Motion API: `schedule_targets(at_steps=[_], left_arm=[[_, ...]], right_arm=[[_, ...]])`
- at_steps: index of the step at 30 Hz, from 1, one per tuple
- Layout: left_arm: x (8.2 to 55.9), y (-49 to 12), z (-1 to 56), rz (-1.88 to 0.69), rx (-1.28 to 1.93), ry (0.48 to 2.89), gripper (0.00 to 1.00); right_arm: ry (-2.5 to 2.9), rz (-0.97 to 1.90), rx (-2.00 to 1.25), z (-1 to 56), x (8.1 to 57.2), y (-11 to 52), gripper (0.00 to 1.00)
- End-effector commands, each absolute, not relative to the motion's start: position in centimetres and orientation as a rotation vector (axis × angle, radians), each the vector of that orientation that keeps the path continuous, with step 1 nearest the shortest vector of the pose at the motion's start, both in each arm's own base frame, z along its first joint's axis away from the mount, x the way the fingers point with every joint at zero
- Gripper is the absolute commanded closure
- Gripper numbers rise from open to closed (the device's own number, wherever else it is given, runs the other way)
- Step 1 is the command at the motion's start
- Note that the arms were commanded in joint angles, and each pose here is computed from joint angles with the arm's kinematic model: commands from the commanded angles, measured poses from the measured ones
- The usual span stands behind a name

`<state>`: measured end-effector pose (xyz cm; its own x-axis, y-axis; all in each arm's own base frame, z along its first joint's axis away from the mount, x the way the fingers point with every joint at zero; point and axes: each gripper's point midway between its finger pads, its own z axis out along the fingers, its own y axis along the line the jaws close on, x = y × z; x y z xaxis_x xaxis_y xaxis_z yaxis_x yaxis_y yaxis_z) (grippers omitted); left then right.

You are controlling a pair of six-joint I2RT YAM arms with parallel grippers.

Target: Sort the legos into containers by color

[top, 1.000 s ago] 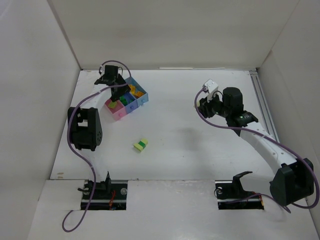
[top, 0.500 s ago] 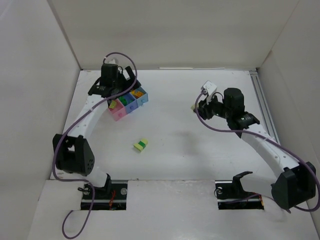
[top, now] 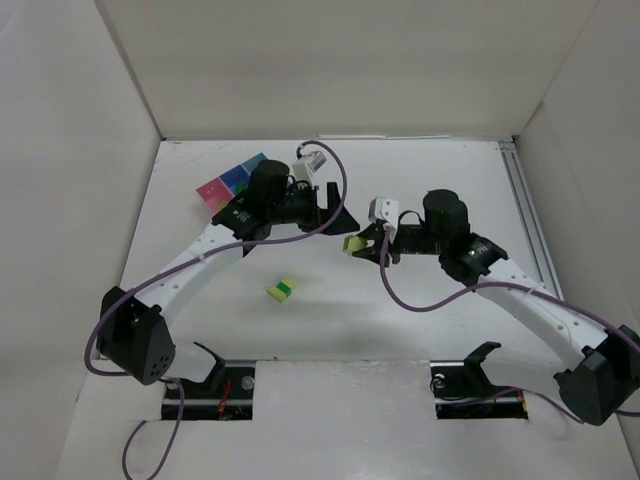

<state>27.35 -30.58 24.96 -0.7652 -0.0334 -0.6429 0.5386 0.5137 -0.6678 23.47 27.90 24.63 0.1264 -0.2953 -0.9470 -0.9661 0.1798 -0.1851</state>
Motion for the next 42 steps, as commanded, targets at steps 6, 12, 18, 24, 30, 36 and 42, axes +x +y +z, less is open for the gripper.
schedule_targets(at_steps=[6, 12, 18, 24, 30, 36, 42], left_arm=[[24.0, -31.5, 27.7, -1.403, 0.613, 1.989, 0.10], [22.5, -31.6, 27.8, -1.483, 0.658, 1.958, 0.17], [22.1, -32.0, 28.2, -1.541, 0.710, 1.919, 0.53], [21.8, -32.4, 28.3, -1.592, 0.727, 1.910, 0.51], [21.4, -32.5, 28.8, -1.623, 0.754, 1.887, 0.70], [21.7, -32.4, 29.1, -1.615, 0.702, 1.905, 1.00], [26.1, -28.4, 30.1, -1.467, 0.437, 1.908, 1.00]], right_arm=[[1.199, 0.729, -1.295, 29.4, 23.3, 28.5, 1.00], [1.198, 0.720, -1.263, 30.1, 23.5, 28.4, 1.00], [1.216, 0.708, -1.244, 30.1, 24.2, 28.5, 1.00], [1.184, 0.721, -1.262, 30.6, 23.7, 28.9, 1.00], [1.208, 0.685, -1.228, 30.7, 24.5, 28.6, 1.00], [1.222, 0.678, -1.225, 30.3, 24.7, 28.5, 1.00], [1.323, 0.618, -1.171, 28.1, 24.9, 26.8, 1.00]])
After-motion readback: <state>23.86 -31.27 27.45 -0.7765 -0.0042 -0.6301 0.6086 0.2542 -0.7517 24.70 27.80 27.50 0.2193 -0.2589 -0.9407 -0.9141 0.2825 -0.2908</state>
